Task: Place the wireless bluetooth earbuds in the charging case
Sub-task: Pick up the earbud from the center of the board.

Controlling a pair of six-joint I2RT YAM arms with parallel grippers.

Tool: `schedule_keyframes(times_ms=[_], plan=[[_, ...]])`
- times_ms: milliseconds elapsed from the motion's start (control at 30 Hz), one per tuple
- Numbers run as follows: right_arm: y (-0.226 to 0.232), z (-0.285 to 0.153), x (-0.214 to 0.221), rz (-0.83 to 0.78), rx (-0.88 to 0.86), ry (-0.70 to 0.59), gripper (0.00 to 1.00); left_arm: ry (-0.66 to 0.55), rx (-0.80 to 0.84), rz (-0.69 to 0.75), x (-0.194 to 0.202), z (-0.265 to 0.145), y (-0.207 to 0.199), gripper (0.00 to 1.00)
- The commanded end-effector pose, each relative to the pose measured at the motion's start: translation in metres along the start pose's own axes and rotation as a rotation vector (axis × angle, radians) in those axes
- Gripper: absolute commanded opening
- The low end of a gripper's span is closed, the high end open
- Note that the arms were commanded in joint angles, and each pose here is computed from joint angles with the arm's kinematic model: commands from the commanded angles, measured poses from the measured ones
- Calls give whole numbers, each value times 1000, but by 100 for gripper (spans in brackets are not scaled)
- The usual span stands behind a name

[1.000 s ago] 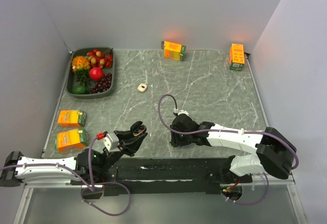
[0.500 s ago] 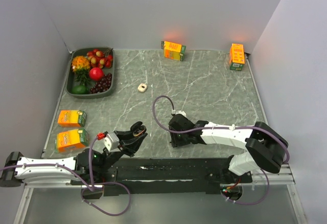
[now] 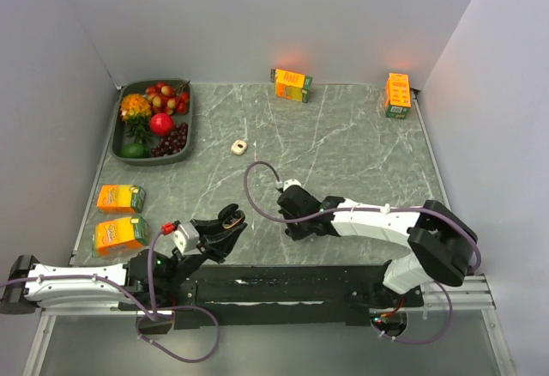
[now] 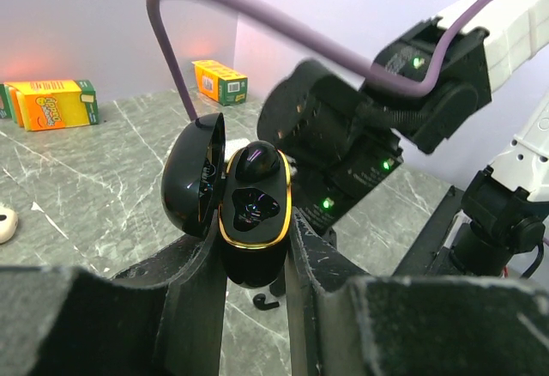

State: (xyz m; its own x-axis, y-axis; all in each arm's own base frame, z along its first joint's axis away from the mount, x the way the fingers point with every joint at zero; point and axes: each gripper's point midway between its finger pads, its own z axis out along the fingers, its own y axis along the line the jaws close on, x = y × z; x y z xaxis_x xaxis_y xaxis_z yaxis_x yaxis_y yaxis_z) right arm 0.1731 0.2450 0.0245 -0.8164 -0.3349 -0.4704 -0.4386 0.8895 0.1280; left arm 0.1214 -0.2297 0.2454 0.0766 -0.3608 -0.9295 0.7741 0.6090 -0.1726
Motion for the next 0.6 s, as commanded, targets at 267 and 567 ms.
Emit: schedule_keyframes(times_ms=[267,567], plan=[[-22,-37,-72,-219,61,-111,35,-53,5,-41,-19,-1,0,1],[6,-29,-51,-129,-41,-15,44,-34,6,-45,-12,-4,1,1]])
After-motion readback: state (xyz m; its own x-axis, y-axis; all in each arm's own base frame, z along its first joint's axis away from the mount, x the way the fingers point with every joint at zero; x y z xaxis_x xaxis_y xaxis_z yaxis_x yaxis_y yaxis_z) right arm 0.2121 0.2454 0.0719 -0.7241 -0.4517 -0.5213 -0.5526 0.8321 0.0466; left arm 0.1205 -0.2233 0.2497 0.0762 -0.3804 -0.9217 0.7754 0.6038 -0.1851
